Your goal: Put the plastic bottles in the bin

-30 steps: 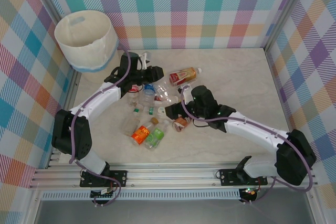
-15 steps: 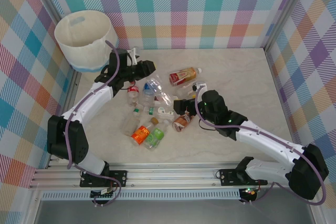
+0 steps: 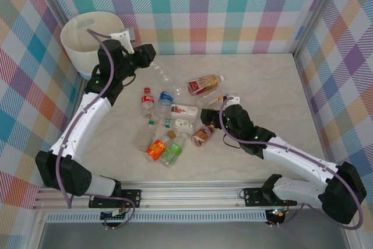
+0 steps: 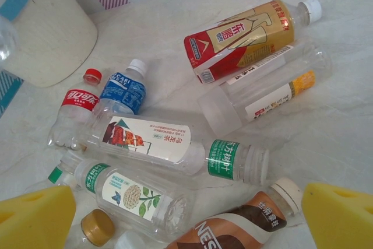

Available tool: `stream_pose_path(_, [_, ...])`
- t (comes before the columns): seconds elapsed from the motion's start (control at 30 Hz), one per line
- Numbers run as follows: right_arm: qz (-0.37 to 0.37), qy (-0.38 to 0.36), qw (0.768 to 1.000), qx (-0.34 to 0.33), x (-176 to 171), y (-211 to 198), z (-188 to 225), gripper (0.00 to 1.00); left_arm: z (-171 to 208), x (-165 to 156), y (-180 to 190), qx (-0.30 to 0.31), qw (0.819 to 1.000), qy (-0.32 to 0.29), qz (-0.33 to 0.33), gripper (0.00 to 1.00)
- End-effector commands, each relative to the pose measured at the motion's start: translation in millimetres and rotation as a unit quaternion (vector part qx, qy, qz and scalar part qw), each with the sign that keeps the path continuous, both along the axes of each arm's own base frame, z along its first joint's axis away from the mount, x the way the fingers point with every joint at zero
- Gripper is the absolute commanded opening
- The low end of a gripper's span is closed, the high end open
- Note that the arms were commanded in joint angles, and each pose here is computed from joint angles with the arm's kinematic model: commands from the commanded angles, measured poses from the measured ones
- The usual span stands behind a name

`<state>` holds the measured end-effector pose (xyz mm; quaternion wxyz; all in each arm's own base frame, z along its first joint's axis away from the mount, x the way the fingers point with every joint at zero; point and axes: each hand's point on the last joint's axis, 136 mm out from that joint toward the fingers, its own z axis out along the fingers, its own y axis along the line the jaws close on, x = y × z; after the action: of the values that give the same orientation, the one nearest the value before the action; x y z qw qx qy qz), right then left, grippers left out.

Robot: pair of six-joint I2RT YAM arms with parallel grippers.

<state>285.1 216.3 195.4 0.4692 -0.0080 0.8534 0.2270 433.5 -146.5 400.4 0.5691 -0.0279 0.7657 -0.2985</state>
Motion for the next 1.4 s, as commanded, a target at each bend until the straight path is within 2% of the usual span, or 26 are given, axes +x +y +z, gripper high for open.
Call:
stream_pose_path(0.0, [-0.010, -0.003, 1.000, 0.001, 3, 0, 5, 1.00, 36, 10, 31, 0.053, 0.994, -0.066, 0.064, 0.00])
stream_pose_path(0.23, [-0.002, 0.009, 1.000, -0.011, 3, 3, 1, 1.00, 93, 16, 81, 0.141, 0.964, -0.166, 0.154, 0.00])
stream_pose_path(0.5, [-0.003, 0.010, 1.000, -0.007, 4, 5, -1, 1.00, 120, 14, 145, 0.190, 0.921, -0.211, 0.265, 0.00])
stream_pose_path(0.87, [0.013, 0.020, 1.000, -0.009, 8, 16, -2, 1.00, 119, 44, 213, 0.249, 0.867, -0.234, 0.361, 0.00])
stream_pose_path(1.03, [0.018, 0.023, 1.000, -0.005, 9, 21, -1, 1.00, 107, 71, 227, 0.301, 0.851, -0.211, 0.375, 0.00])
stream_pose_path(1.1, [0.020, 0.024, 0.999, -0.004, 10, 22, -1, 1.00, 106, 76, 235, 0.295, 0.854, -0.198, 0.379, 0.00])
stream_pose_path(1.27, [0.016, 0.027, 0.999, -0.006, 10, 22, -3, 1.00, 124, 64, 214, 0.249, 0.893, -0.201, 0.316, 0.00])
stream_pose_path(1.3, [0.016, 0.027, 0.999, -0.006, 11, 22, -3, 1.00, 128, 61, 213, 0.245, 0.895, -0.197, 0.315, 0.00])
stream_pose_path(1.37, [0.018, 0.028, 0.999, -0.006, 12, 24, -4, 1.00, 132, 62, 224, 0.252, 0.887, -0.181, 0.341, 0.00])
